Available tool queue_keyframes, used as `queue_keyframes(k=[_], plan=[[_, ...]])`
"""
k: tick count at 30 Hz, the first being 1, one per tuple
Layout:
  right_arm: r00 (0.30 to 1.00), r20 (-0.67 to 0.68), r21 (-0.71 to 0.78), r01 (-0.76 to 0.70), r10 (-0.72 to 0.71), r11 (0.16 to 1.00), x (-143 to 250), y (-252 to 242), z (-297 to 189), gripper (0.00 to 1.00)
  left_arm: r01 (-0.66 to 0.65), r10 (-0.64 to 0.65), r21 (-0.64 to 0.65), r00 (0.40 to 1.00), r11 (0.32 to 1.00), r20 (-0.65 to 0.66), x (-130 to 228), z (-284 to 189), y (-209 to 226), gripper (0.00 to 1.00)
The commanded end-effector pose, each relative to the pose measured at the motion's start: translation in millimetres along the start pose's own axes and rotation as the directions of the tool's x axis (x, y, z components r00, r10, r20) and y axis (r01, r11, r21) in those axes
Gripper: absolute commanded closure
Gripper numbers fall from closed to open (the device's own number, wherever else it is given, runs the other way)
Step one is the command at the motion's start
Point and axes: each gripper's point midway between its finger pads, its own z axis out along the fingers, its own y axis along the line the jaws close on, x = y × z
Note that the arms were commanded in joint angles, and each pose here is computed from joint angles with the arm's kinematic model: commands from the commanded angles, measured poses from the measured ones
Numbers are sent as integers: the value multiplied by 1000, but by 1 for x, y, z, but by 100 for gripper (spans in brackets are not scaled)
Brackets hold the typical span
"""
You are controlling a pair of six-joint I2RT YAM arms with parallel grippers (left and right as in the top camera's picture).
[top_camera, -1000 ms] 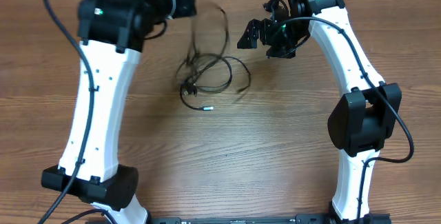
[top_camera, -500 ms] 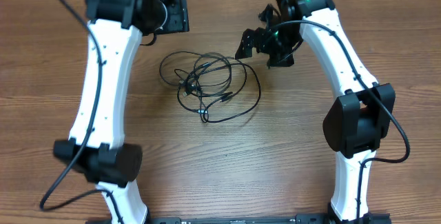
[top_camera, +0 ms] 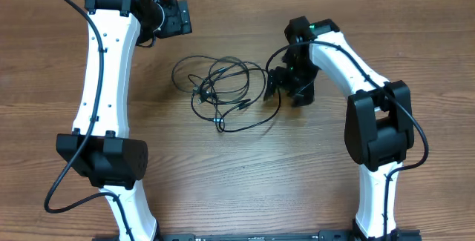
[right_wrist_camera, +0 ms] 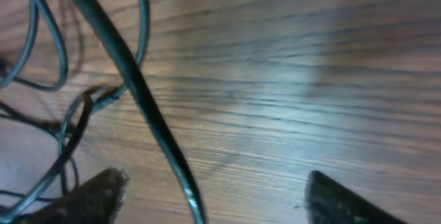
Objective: Untangle cables
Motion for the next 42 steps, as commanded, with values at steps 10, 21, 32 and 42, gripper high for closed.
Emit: queue_keyframes(k=[10, 21, 32, 42], plan=[[919, 333, -198, 289, -213, 937, -27, 95, -140, 96, -12, 12, 34, 1000, 999, 14, 0, -9, -9, 12], [368, 905, -116, 695, -213, 710, 54, 178, -400, 96, -14, 15, 104, 1000, 995, -6, 4, -10, -21, 10], [87, 996, -74, 891, -9, 449, 113, 213, -513, 97, -45, 47, 211, 999, 976, -7, 3, -13, -39, 6], [-24, 988, -45, 899, 152, 435, 117, 201, -567, 96, -56, 58, 212, 998, 976, -2, 3, -13, -40, 6]])
